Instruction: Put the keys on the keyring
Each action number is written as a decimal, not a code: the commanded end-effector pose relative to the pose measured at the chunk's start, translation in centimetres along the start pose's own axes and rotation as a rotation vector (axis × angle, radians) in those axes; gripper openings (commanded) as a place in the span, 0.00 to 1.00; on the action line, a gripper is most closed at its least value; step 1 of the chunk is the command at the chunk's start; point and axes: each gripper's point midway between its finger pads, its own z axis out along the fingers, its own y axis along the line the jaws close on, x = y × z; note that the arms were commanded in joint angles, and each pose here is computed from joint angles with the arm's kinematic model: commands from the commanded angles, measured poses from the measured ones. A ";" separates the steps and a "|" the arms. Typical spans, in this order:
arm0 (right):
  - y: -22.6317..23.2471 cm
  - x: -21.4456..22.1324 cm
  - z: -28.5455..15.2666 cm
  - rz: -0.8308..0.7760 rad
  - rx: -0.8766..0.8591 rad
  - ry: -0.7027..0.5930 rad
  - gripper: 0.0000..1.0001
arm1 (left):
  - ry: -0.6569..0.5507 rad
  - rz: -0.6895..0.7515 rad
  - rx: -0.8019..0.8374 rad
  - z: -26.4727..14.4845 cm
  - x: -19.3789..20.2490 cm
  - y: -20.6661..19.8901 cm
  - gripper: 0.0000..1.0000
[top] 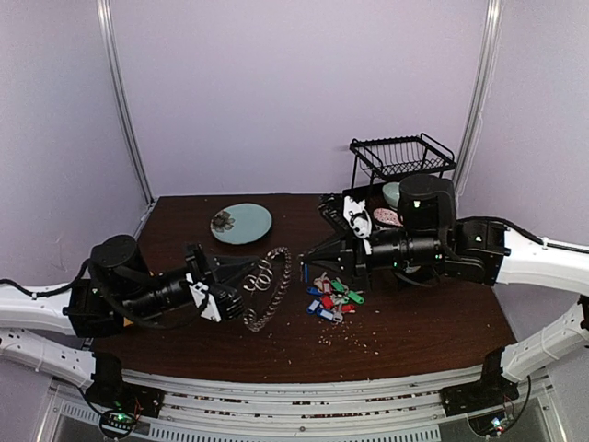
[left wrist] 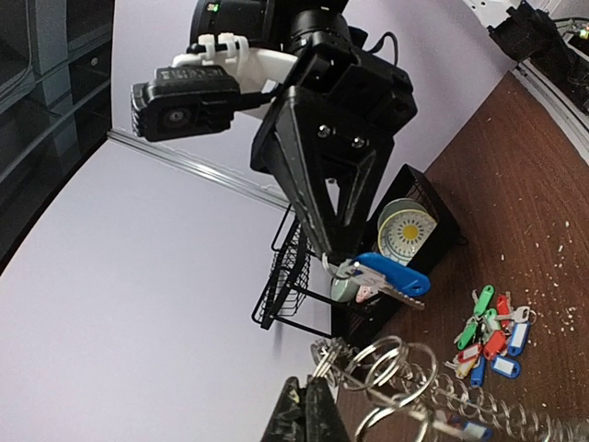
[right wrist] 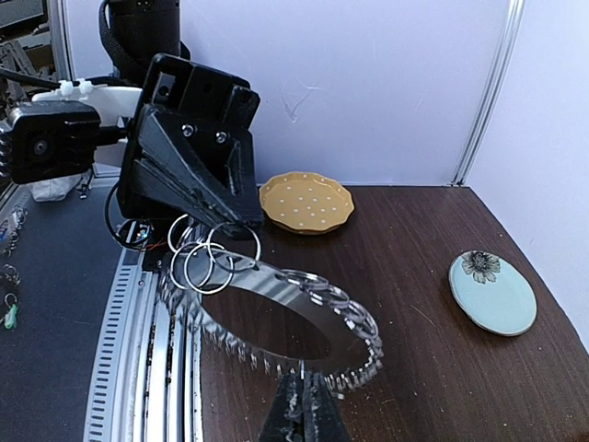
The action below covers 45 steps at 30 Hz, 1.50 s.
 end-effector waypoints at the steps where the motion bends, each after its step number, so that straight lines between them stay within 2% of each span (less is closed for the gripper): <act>1: 0.0 -2.4 -1.2 -0.012 0.009 -0.066 0.00 | -0.054 -0.140 -0.156 0.0 -1.8 4.6 0.00; 4: 0.0 -3.0 -1.0 0.004 0.000 -0.088 0.00 | 0.003 -0.367 -0.251 0.5 -0.4 6.4 0.00; 10: 0.4 -3.4 -0.8 0.058 -0.033 -0.092 0.00 | 0.117 -0.597 -0.170 2.6 1.2 4.2 0.00; 17: 0.5 -3.2 -0.5 0.109 -0.027 -0.106 0.00 | 0.148 -0.705 -0.117 3.5 1.7 2.4 0.00; 24: -0.3 -1.0 1.1 0.205 -0.001 -0.062 0.00 | 0.275 -0.796 -0.118 4.2 4.1 0.0 0.00; 27: -1.6 1.4 1.5 0.257 0.071 0.007 0.00 | 0.329 -0.857 -0.059 4.6 5.1 -2.4 0.00; 31: -4.1 4.5 0.7 0.358 0.161 0.035 0.00 | 0.419 -1.053 0.082 4.0 9.5 -5.6 0.00; 33: -6.3 6.7 -0.2 0.455 0.252 0.063 0.00 | 0.480 -1.048 0.111 3.5 10.9 -7.3 0.00; 36: -9.7 12.5 -2.1 0.634 0.425 0.157 0.00 | 0.516 -1.041 0.200 3.3 11.3 -9.9 0.00; 37: -10.2 14.6 -2.5 0.669 0.460 0.207 0.00 | 0.513 -1.049 0.241 3.4 11.0 -10.8 0.03; 41: -10.3 19.6 -3.5 0.747 0.533 0.318 0.00 | 0.472 -1.057 0.554 5.0 8.9 -16.2 0.33; 43: -10.5 21.5 -4.4 0.775 0.581 0.348 0.00 | 0.505 -1.070 0.685 6.3 8.4 -18.4 0.40; 45: -10.9 22.9 -5.7 0.809 0.628 0.377 0.00 | 0.574 -1.097 0.736 8.0 8.5 -19.9 0.42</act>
